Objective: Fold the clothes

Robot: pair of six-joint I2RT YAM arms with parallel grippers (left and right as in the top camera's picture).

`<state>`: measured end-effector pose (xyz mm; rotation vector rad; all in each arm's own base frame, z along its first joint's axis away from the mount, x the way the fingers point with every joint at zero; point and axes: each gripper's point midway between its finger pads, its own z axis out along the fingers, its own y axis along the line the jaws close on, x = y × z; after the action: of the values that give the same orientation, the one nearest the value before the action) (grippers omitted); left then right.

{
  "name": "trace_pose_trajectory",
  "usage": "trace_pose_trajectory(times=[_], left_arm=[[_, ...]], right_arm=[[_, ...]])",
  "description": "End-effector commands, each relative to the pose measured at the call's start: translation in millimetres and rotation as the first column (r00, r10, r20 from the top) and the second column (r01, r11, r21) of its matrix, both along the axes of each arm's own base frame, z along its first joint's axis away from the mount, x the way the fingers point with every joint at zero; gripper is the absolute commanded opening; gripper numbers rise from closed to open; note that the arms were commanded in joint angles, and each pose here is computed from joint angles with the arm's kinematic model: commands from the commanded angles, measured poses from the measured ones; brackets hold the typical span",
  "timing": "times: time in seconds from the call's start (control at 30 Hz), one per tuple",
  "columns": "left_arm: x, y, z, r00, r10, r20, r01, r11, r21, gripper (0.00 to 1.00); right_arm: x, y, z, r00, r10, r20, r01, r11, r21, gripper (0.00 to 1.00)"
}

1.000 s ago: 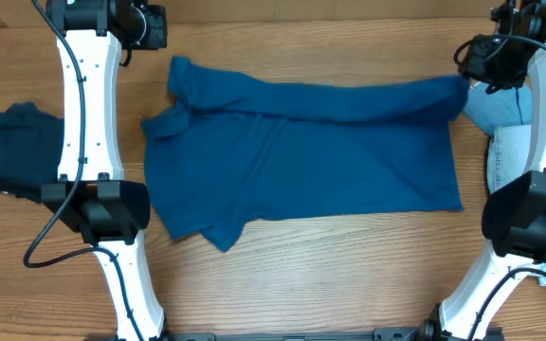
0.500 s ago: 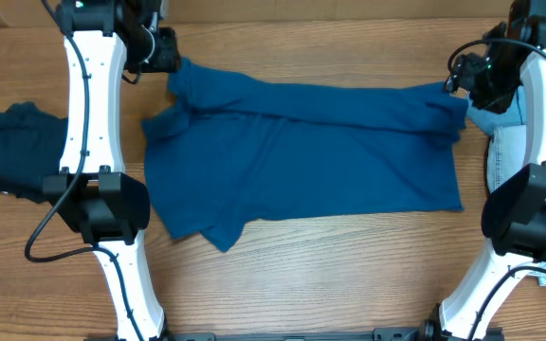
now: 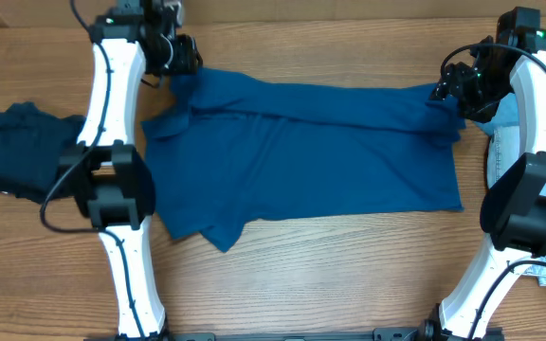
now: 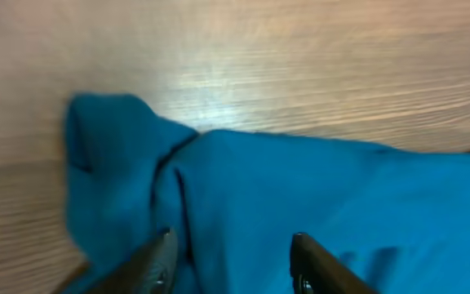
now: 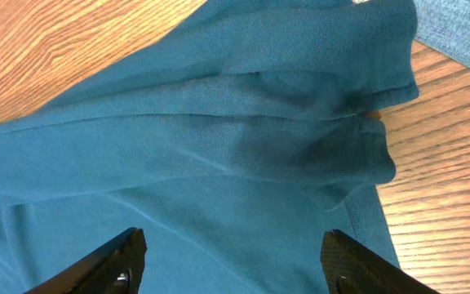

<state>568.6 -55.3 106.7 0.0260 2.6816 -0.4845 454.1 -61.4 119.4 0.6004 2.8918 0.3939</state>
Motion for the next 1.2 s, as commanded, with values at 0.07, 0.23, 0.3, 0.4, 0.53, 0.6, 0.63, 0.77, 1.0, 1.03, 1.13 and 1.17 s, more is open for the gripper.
trace_pose_trajectory(times=[0.07, 0.23, 0.3, 0.4, 0.53, 0.6, 0.63, 0.77, 1.0, 1.03, 1.13, 1.17], left_arm=[[-1, -20, -34, 0.998, -0.015, -0.061, 0.012, 0.999, -0.051, 0.43], [7, -22, -23, 1.0, -0.01, -0.019, 0.009, 0.998, -0.057, 0.04], [17, -16, -1, 0.999, 0.0, 0.036, 0.002, 0.998, -0.058, 0.04], [36, -1, 72, 0.98, 0.026, 0.199, -0.016, 0.998, -0.055, 0.04], [39, 13, 152, 0.929, 0.042, 0.367, -0.025, 0.998, -0.051, 0.04], [33, 13, 162, 0.925, 0.021, 0.378, -0.009, 0.999, -0.033, 0.04], [29, 13, 161, 0.929, 0.006, 0.37, 0.002, 1.0, -0.021, 0.04], [23, 13, 155, 0.94, -0.005, 0.341, 0.009, 1.0, -0.01, 0.04], [21, 13, 153, 0.945, -0.005, 0.328, 0.009, 1.0, -0.011, 0.04], [21, 13, 153, 0.945, -0.005, 0.327, 0.009, 1.0, -0.011, 0.04], [21, 12, 153, 0.945, -0.007, 0.328, 0.011, 1.0, -0.01, 0.04], [21, 12, 153, 0.945, -0.007, 0.328, 0.011, 1.0, -0.01, 0.04]], right_arm=[[2, 0, 4, 1.0, -0.001, 0.018, 0.001, 1.0, 0.004, 0.73], [4, 0, 4, 1.0, -0.001, 0.023, 0.001, 1.0, 0.003, 0.73], [3, 0, 4, 1.0, -0.001, 0.023, 0.001, 1.0, 0.003, 0.73], [3, 0, 4, 1.0, -0.001, 0.022, 0.001, 1.0, 0.002, 0.73], [3, 0, 4, 1.0, 0.002, 0.019, -0.002, 1.0, 0.002, 0.73], [2, 0, 4, 1.0, 0.002, 0.019, -0.002, 1.0, 0.003, 0.74], [3, 0, 4, 1.0, 0.002, 0.019, -0.002, 1.0, 0.002, 0.75], [14, -15, -1, 0.999, -0.013, 0.053, 0.015, 0.999, -0.05, 0.78], [8, 7, -64, 0.996, 0.063, -0.069, -0.056, 0.993, 0.103, 0.7], [5, 12, -67, 0.993, 0.084, -0.085, -0.074, 0.991, 0.115, 0.7], [-3, 16, -68, 0.988, 0.095, -0.119, -0.08, 0.989, 0.124, 0.71], [-4, 16, -69, 0.988, 0.095, -0.125, -0.079, 0.989, 0.127, 0.71]])
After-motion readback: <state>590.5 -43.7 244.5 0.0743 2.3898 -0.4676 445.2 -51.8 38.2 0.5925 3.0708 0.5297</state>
